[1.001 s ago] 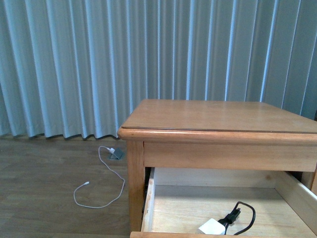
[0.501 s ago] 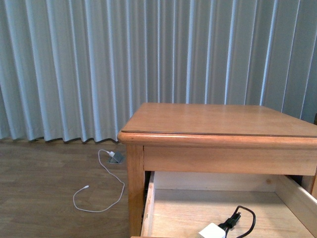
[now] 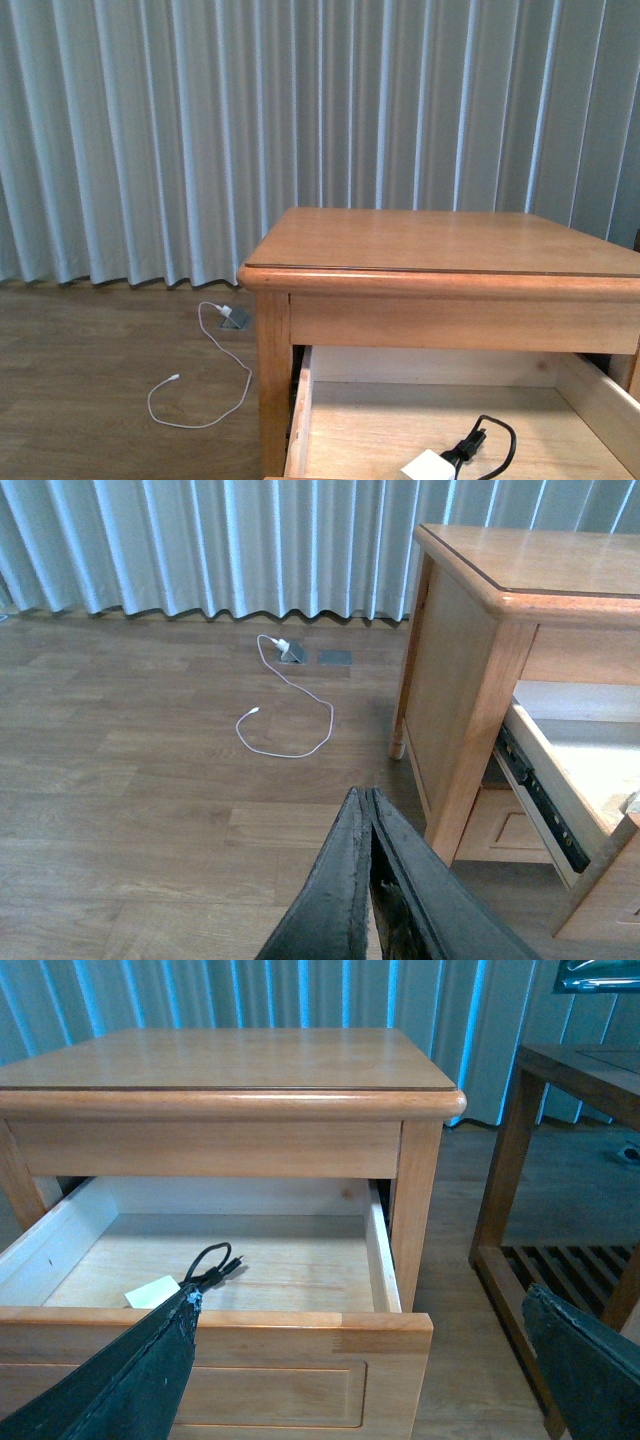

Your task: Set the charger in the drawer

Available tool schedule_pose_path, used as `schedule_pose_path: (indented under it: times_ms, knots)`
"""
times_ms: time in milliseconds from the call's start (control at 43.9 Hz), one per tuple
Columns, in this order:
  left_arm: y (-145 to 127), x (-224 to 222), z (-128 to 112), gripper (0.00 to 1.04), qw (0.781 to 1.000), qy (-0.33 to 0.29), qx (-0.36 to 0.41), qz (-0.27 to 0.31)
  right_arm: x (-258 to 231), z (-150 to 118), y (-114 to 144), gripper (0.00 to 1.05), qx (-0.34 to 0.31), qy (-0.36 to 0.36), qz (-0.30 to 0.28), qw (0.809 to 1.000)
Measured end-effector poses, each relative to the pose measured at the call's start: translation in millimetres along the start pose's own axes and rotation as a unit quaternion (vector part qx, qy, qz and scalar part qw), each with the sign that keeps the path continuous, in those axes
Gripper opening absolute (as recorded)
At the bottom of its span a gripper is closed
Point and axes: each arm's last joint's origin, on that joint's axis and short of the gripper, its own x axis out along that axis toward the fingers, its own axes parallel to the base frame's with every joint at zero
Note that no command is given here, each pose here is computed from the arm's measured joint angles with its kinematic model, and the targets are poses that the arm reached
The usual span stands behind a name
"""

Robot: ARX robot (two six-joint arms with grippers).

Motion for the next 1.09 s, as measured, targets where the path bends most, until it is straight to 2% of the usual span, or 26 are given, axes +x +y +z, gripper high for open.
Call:
schedule_pose_path:
  times_ms: [273,842,933,1001,1092]
  knots:
    - [0,-9,-11,0.04,1.0,-0.005,0.0,0.001,0,0,0,0.96,0.0,0.0,0.0,1.0]
    - [0,-27,-14,0.05,1.0,-0.005,-0.001,0.0,0,0,0,0.96,0.0,0.0,0.0,1.0]
    - [0,-27,-14,0.23,1.0,-0.005,0.0,0.0,0,-1,0,0.96,-0.007,-0.004,-0.006,1.0]
    - [0,-27,-14,0.33,1.0,-0.005,0.0,0.0,2,-1,0,0.96,-0.041,-0.02,-0.017,0.999]
    - [0,-27,-14,0.47,1.0,-0.005,0.0,0.0,6,-4,4,0.96,-0.061,0.015,-0.003,0.998]
